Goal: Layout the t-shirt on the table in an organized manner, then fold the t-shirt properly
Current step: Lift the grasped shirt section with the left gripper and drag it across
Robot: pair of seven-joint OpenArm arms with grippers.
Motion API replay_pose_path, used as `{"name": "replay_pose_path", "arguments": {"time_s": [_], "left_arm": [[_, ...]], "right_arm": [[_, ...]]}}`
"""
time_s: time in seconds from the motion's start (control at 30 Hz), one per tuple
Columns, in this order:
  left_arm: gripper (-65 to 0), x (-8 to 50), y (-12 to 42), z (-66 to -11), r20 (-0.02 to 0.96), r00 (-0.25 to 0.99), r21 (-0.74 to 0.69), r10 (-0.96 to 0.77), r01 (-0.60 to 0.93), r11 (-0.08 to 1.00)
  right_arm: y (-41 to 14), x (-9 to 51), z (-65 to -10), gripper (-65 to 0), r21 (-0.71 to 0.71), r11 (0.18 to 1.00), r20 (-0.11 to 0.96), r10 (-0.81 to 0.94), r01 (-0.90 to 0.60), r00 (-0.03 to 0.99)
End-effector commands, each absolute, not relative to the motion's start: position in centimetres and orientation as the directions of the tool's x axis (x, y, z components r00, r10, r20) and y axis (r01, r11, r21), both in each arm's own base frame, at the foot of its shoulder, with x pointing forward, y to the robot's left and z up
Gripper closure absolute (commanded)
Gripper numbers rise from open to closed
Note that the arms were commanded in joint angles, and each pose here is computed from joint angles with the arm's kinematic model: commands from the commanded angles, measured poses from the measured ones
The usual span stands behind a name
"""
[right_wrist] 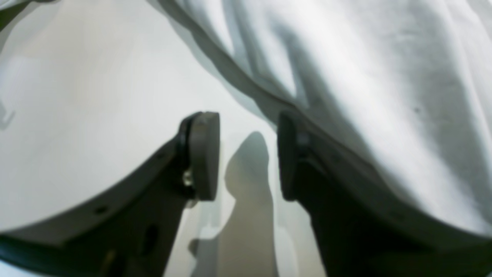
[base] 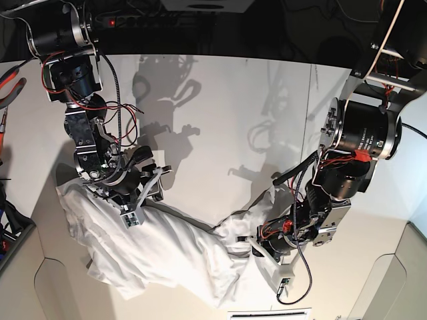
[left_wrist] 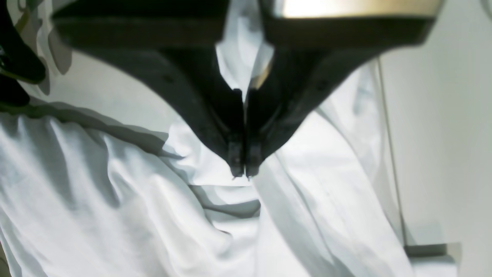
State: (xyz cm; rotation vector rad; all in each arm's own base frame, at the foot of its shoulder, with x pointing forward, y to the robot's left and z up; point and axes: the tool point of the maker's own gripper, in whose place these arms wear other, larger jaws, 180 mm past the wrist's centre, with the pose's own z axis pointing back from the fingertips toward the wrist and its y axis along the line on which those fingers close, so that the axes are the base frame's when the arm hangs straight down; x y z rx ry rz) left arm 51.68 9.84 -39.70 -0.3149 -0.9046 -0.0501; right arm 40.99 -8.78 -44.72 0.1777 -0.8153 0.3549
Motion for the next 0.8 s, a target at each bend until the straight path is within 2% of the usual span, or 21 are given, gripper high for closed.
{"name": "replay_pose_path", "arguments": {"time_s": [0.0, 0.2, 0.33, 0.47, 0.57, 0.77], "left_arm": [[0.0, 53.6, 9.3, -36.6, 0.825, 0.557, -0.257, 0.100, 0.211, 0.943], [0.0, 51.3, 6.1, -36.6, 0.779, 0.626, -0.365, 0.045, 0.393, 0.844], [0.0, 49.7, 4.7, -35.5, 0.726, 0.686, -0.480, 0.049, 0.454, 0.751], [0.0, 49.2, 4.8, -33.4, 0.680, 0.729, -0.560, 0.075, 0.451, 0.695], [0.0, 48.1, 4.4, -31.5, 0.644, 0.764, -0.606, 0.037, 0.480, 0.635], [0.0, 44.2, 3.4, -26.8, 0.588, 0.806, -0.710, -0.072, 0.557, 0.431]], "right_arm": [[-8.7, 42.7, -42.7, -24.6, 0.012, 0.927, 0.780, 0.225, -0.374, 0.584], [-8.7, 42.7, -42.7, -24.6, 0.011, 0.928, 0.780, 0.226, -0.374, 0.584], [-8.7, 42.7, -42.8, -24.6, 0.011, 0.927, 0.779, 0.226, -0.374, 0.584], [-8.7, 42.7, -42.7, -24.6, 0.011, 0.928, 0.779, 0.226, -0.374, 0.584], [-8.8, 42.7, -42.8, -24.6, 0.009, 0.928, 0.779, 0.227, -0.373, 0.584], [-8.9, 42.7, -42.7, -24.6, 0.008, 0.928, 0.779, 0.228, -0.373, 0.584]]}}
